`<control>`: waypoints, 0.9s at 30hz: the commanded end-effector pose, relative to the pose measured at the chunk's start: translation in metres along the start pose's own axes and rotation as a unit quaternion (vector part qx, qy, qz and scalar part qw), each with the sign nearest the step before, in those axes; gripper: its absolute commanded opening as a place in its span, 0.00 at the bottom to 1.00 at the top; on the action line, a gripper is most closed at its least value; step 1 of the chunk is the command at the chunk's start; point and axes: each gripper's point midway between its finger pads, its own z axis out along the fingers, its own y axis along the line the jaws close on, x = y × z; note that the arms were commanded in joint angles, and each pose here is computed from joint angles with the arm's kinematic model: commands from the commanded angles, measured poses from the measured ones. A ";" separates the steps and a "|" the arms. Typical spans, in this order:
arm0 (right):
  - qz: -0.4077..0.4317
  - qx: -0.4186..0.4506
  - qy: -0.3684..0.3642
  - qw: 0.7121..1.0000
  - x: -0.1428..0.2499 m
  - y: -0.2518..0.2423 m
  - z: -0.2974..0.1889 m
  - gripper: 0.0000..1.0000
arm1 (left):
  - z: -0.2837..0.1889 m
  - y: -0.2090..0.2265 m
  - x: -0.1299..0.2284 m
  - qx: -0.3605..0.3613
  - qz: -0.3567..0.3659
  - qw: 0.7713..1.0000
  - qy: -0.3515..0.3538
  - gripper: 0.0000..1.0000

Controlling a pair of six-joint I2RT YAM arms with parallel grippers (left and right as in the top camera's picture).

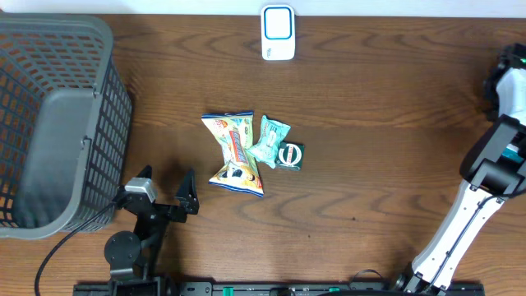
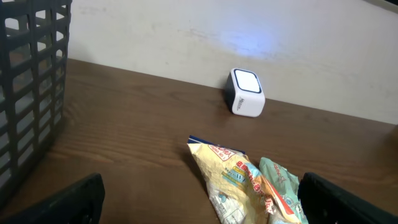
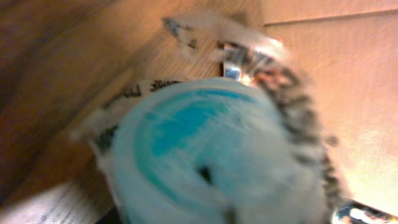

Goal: Scan the item barcode
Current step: 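Carry the Listerine bottle to the right table edge and set it down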

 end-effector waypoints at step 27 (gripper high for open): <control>-0.081 -0.647 -0.040 0.758 0.089 0.115 -0.421 0.99 | 0.001 0.002 0.015 0.000 -0.005 1.000 0.022 0.98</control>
